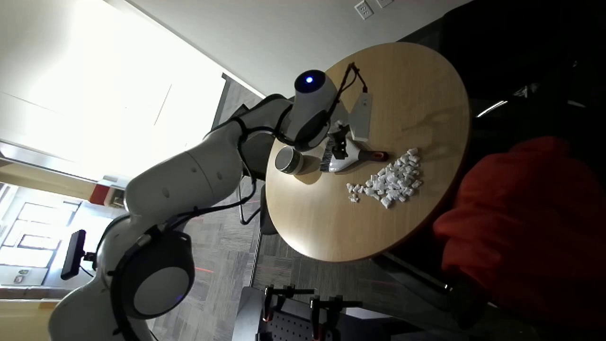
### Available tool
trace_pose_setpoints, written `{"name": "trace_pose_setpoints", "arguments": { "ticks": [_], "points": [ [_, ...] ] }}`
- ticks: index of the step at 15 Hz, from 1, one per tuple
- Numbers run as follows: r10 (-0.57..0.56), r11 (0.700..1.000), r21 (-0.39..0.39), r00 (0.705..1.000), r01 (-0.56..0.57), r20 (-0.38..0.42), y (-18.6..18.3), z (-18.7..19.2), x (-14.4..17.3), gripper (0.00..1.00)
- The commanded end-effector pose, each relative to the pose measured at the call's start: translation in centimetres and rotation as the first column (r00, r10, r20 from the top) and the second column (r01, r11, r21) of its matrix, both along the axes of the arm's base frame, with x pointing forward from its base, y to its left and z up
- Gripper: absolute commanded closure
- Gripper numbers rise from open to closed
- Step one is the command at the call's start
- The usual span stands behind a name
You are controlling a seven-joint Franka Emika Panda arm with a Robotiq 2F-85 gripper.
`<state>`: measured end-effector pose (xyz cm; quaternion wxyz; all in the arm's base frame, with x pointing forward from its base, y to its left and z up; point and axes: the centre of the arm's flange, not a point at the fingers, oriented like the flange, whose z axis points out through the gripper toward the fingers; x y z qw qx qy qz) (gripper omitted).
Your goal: Use the brush to sweep the contents on the table
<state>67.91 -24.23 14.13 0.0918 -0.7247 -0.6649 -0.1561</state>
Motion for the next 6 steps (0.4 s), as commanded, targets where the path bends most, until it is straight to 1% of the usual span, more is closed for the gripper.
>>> {"name": "trace_pose_setpoints", "arguments": {
  "ticks": [1, 4, 6],
  "points": [
    [0.017, 0.994, -0.103, 0.990, -0.032, -0.138, 2.7, 7.6, -3.5, 0.00],
    [0.000, 0.985, -0.168, 0.971, -0.042, -0.240, 3.2, 11.4, -4.8, 0.00],
    [0.005, 0.979, -0.195, 0.960, -0.062, -0.279, 3.8, 13.2, -5.6, 0.00]
  ]
}}
